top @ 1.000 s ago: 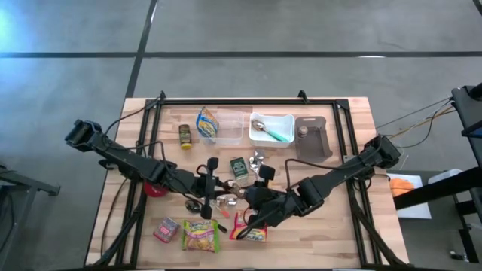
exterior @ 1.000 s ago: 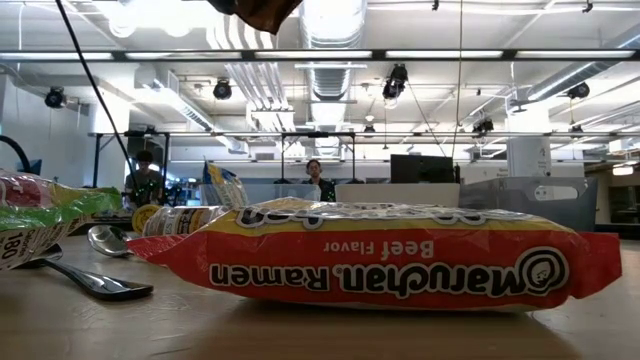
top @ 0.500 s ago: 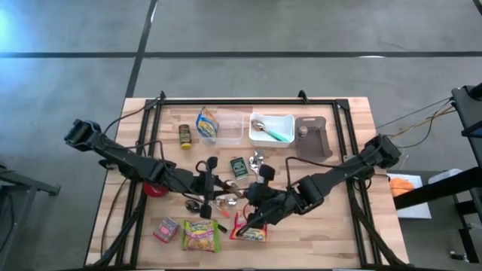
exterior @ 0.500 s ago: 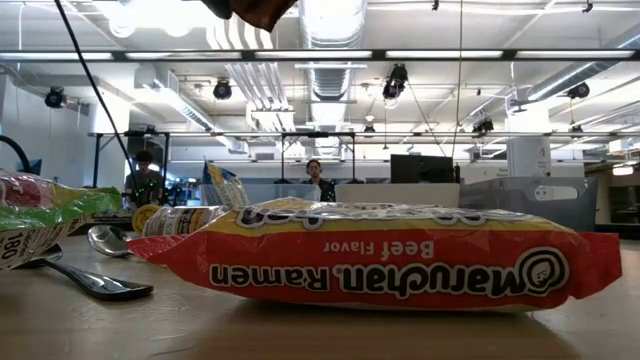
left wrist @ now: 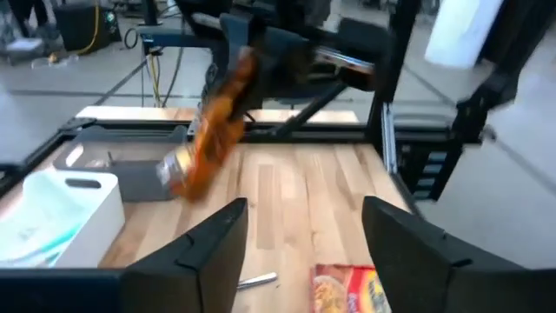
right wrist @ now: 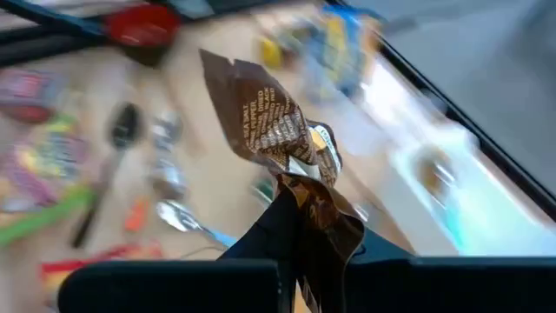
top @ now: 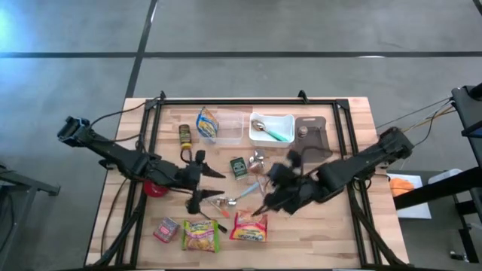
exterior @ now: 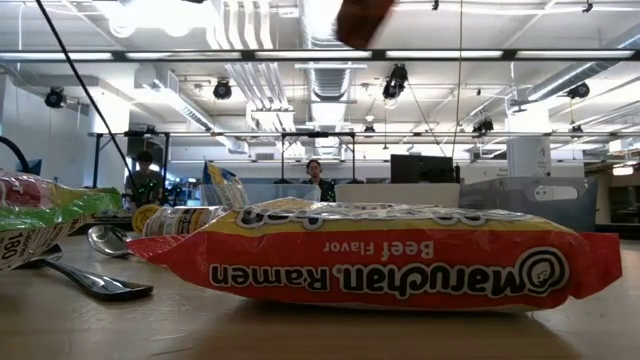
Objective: Pick & Place Food Item
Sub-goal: Put the orange seasoning bag into the black bin
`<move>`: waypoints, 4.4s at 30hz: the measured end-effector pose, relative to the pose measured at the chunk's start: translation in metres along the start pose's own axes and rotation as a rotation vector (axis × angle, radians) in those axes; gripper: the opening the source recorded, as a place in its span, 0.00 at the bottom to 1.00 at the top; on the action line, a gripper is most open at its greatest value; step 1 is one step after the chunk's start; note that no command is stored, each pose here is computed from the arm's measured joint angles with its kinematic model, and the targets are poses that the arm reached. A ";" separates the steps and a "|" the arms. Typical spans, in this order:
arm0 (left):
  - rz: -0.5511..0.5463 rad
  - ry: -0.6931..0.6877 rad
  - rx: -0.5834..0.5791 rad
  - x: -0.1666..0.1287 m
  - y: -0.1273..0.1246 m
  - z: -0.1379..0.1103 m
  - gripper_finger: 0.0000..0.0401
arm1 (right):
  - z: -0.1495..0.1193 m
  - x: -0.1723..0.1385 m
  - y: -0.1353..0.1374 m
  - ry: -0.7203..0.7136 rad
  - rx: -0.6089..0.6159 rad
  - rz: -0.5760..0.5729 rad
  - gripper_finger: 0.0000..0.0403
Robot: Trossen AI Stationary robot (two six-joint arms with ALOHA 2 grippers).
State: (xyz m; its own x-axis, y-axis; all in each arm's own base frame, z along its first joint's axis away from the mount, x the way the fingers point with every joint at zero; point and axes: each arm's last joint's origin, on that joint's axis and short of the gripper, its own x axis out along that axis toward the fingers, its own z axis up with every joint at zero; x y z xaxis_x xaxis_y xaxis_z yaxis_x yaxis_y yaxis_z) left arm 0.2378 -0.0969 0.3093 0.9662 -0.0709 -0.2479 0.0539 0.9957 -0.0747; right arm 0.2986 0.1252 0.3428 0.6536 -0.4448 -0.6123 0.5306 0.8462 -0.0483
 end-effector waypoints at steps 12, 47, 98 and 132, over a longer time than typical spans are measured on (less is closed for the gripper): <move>-0.028 -0.075 -0.125 -0.029 0.006 0.015 0.60 | 0.012 -0.035 -0.141 0.228 0.319 -0.322 0.02; 0.016 0.091 -0.192 -0.030 0.009 -0.002 0.60 | -0.086 0.080 -0.298 0.551 0.799 -0.391 0.02; 0.016 0.092 -0.191 -0.030 0.009 -0.002 0.61 | -0.122 0.101 -0.305 0.592 0.788 -0.511 0.02; 0.017 0.093 -0.188 -0.030 0.009 -0.002 0.60 | -0.102 0.073 -0.301 0.522 0.799 -0.405 0.58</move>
State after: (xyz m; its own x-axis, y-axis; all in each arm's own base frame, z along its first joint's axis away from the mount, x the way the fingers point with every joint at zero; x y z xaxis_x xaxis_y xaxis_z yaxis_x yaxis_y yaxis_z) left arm 0.2092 -0.0856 0.3137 0.9388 -0.0684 -0.3375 -0.0181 0.9689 -0.2467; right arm 0.1311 -0.1323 0.2324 0.1330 -0.3090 -0.9417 0.9862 0.1355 0.0948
